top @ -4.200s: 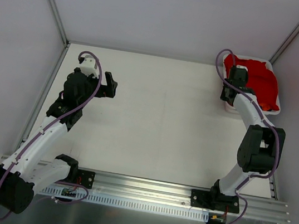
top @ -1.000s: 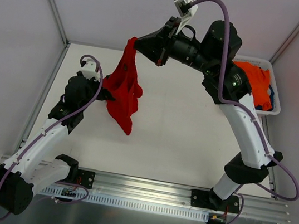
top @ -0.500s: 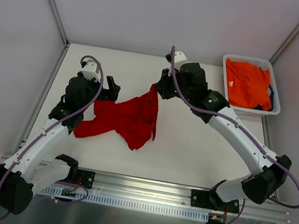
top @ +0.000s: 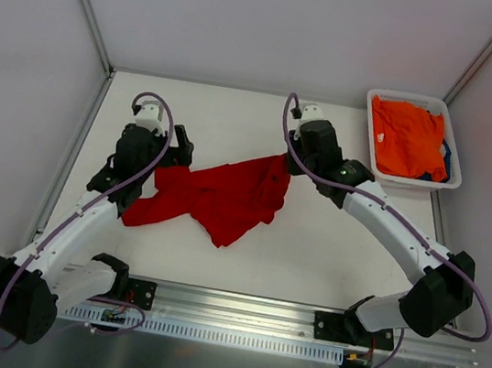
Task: Fold and stack the t-shirts
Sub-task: Move the tshirt to the center of the board
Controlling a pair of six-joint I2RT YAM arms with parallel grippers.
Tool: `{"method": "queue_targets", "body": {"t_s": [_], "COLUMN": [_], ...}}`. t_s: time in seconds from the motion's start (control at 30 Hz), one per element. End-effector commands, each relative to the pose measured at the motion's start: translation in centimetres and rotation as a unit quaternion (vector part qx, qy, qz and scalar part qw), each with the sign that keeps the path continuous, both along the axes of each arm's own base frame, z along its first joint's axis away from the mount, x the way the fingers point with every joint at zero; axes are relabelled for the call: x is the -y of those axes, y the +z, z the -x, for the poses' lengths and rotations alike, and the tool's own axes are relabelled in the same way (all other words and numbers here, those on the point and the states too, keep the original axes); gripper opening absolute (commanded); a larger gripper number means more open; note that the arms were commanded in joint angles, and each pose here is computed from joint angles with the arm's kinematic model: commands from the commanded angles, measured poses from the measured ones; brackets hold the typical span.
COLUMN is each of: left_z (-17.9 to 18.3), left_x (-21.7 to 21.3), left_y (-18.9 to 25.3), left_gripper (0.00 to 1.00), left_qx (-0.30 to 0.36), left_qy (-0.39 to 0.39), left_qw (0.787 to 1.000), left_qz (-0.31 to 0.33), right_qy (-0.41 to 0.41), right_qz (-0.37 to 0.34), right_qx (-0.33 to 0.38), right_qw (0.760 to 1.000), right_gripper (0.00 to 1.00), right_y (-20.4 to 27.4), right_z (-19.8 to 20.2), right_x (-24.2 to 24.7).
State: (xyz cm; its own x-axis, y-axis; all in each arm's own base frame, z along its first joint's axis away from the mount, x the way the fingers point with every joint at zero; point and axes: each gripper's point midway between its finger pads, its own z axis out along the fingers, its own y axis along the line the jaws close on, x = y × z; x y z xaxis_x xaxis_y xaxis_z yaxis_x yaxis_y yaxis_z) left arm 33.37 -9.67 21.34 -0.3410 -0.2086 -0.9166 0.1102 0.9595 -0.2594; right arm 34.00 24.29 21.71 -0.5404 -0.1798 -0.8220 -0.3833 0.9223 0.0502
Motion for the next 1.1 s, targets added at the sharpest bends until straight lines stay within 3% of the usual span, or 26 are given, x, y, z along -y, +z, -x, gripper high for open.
{"method": "queue_targets", "body": {"t_s": [0.0,0.23,0.5,0.8,1.07], "left_z": [-0.2,0.8,0.0,-3.5,-5.2], "left_x": [-2.9,-6.4,-7.6,-7.0,-5.8], "left_y": [-4.3,-11.0,-12.7,-12.6,-13.9], "left_gripper": [0.98,0.98,0.96,0.92,0.91], "left_qx": [-0.063,-0.190,-0.217,-0.208,-0.241], "left_qy": [0.104,0.201,0.237,0.222,0.175], "left_qw": [0.992,0.956,0.937,0.940,0.951], "left_qz": [-0.019,-0.099,-0.140,-0.157,-0.086], "right_qy": [-0.020,-0.026,-0.026,-0.020,-0.021], "right_qz": [-0.029,-0.035,-0.051,-0.067,-0.082], "right_qx": [0.051,0.037,0.038,0.041,0.049], "right_qw": [0.998,0.998,0.998,0.997,0.995], "right_gripper": [0.00,0.00,0.00,0.00,0.00], "right_y": [3.8,2.8,2.8,3.0,4.0], "right_z": [-0.5,-0.1,0.2,0.8,1.3], "right_x": [1.0,2.0,2.8,3.4,4.0]}}
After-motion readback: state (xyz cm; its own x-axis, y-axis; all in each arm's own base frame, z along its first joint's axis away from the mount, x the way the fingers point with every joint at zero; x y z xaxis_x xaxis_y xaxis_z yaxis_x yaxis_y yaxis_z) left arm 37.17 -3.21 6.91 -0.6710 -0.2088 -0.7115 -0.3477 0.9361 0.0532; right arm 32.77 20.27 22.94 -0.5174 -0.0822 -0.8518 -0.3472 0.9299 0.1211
